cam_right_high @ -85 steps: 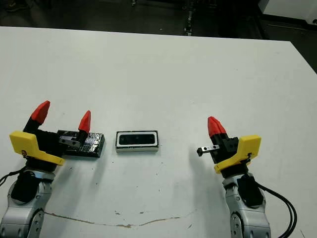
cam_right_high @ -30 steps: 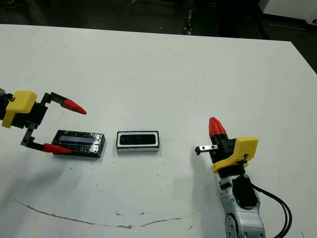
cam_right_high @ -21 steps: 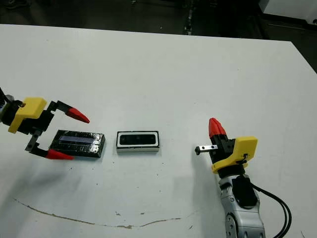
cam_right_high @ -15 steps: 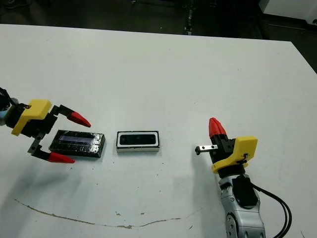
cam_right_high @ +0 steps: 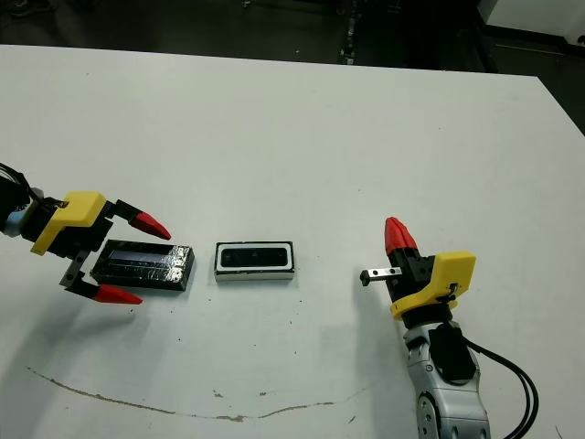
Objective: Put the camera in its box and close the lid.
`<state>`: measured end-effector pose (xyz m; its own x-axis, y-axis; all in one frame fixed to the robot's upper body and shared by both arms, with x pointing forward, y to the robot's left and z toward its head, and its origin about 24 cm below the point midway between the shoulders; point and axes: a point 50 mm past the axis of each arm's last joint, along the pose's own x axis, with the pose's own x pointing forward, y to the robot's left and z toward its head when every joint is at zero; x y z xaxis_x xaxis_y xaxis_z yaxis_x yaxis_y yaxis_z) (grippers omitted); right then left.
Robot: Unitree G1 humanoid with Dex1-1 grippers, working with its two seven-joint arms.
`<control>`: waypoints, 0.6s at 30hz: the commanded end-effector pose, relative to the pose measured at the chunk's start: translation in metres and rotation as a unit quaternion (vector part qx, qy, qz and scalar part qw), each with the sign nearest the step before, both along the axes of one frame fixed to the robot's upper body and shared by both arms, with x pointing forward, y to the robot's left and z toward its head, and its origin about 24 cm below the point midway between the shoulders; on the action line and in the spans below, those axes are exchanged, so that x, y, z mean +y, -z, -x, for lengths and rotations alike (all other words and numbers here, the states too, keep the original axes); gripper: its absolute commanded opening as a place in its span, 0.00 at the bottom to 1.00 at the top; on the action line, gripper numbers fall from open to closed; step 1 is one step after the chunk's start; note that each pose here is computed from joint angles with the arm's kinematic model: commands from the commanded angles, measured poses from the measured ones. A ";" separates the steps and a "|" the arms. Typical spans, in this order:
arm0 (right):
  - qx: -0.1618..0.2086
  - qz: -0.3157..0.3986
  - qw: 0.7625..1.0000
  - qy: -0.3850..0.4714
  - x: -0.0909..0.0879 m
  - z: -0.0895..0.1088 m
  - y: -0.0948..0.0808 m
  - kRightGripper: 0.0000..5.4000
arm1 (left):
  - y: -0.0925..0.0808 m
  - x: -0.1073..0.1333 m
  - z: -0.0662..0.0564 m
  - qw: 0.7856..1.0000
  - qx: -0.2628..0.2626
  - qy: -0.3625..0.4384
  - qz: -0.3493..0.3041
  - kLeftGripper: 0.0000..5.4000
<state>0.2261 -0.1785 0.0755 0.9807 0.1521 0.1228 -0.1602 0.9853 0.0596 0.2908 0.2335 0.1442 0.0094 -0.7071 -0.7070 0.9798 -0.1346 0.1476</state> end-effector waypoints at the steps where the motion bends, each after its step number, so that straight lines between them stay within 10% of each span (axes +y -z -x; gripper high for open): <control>1: 0.004 0.000 1.000 0.002 -0.006 0.001 0.002 0.00 | 0.004 0.001 -0.001 1.000 0.010 -0.011 -0.004 1.00; 18: 0.003 0.004 1.000 -0.002 -0.007 0.001 0.003 0.00 | 0.019 0.002 -0.004 1.000 -0.006 -0.014 -0.002 1.00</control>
<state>0.2265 -0.1802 0.0741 0.9789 0.1621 0.1243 -0.1719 0.9824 0.0725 0.2951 0.2355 0.1305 0.0349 -0.6989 -0.7143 0.9812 -0.1118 0.1573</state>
